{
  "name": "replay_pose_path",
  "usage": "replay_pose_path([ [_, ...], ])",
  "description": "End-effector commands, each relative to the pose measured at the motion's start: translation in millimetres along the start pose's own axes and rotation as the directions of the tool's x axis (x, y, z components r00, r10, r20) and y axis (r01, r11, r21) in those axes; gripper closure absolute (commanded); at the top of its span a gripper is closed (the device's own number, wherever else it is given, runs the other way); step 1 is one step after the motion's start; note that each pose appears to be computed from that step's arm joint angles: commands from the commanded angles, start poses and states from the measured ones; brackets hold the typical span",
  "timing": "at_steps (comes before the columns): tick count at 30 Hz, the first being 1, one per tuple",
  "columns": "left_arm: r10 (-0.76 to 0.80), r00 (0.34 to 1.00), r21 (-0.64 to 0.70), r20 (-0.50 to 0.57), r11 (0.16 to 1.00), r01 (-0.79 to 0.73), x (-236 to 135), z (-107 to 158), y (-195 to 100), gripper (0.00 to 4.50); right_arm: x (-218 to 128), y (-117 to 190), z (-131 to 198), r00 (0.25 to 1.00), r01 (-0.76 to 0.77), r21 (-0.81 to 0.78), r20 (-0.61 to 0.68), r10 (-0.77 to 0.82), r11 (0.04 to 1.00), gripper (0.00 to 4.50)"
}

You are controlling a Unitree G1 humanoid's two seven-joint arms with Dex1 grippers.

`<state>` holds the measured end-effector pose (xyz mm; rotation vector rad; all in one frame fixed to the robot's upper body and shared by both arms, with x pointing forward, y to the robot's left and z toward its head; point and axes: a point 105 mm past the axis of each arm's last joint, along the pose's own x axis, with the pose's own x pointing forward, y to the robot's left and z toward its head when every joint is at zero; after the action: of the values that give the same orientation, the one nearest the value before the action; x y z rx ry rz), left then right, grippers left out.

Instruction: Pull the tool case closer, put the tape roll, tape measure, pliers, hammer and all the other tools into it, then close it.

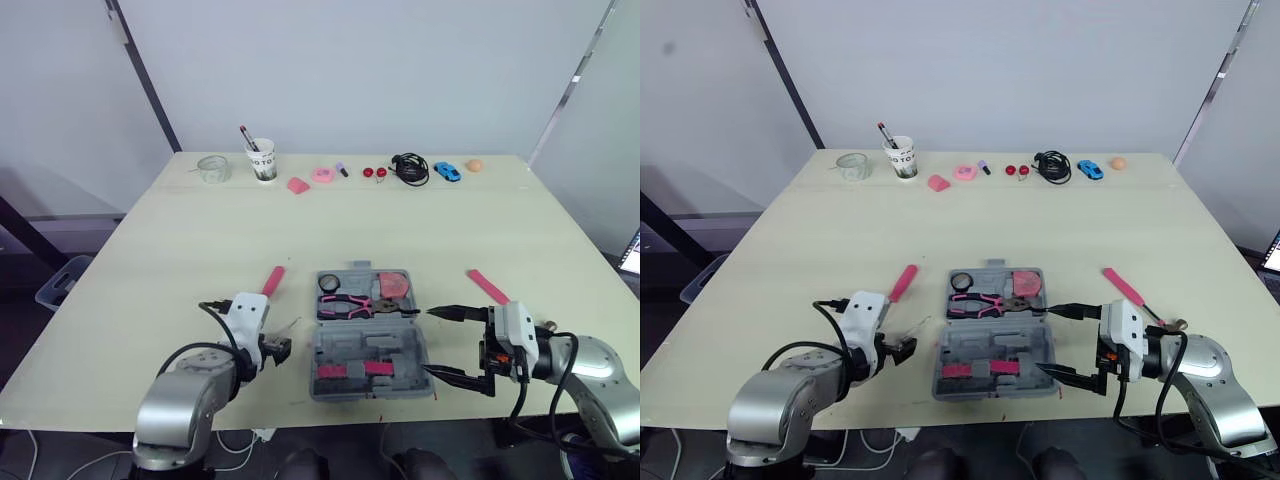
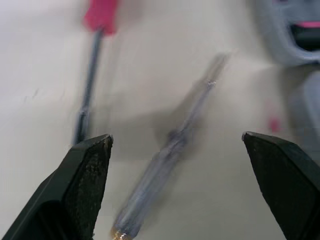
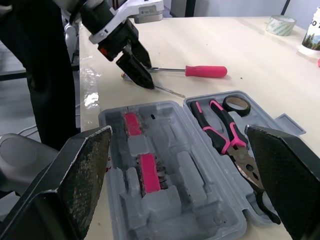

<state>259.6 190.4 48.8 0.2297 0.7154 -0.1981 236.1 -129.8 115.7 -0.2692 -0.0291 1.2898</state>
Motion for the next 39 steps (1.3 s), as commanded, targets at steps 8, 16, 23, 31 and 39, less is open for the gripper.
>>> replay_pose_path([
  [8,-0.174,0.97,0.136,0.171,0.979,0.152,14.1,-3.5,-4.8,0.05,1.4,-0.9,12.3,1.0,0.007,-0.045,0.026,-0.006,0.999,0.0],
  [16,-0.242,0.95,0.166,0.196,0.963,0.211,21.6,-16.1,2.9,0.58,1.6,-1.3,15.3,0.999,0.007,-0.05,0.034,-0.006,0.999,0.0],
  [23,-0.267,0.948,0.145,0.174,0.959,0.243,18.2,-33.4,-1.0,3.38,0.1,-1.5,19.3,0.999,0.004,-0.042,0.05,-0.002,0.999,0.0],
  [31,-0.204,0.953,0.1,0.224,0.977,0.186,12.4,-30.9,4.7,4.43,2.1,-2.7,18.8,0.999,-0.006,-0.044,0.051,0.008,0.999,0.0],
  [39,-0.227,0.927,0.193,0.299,0.966,0.174,-9.4,-5.5,15.8,4.43,-1.1,-7.5,23.8,0.997,-0.016,-0.062,0.074,0.021,0.998,0.0],
])
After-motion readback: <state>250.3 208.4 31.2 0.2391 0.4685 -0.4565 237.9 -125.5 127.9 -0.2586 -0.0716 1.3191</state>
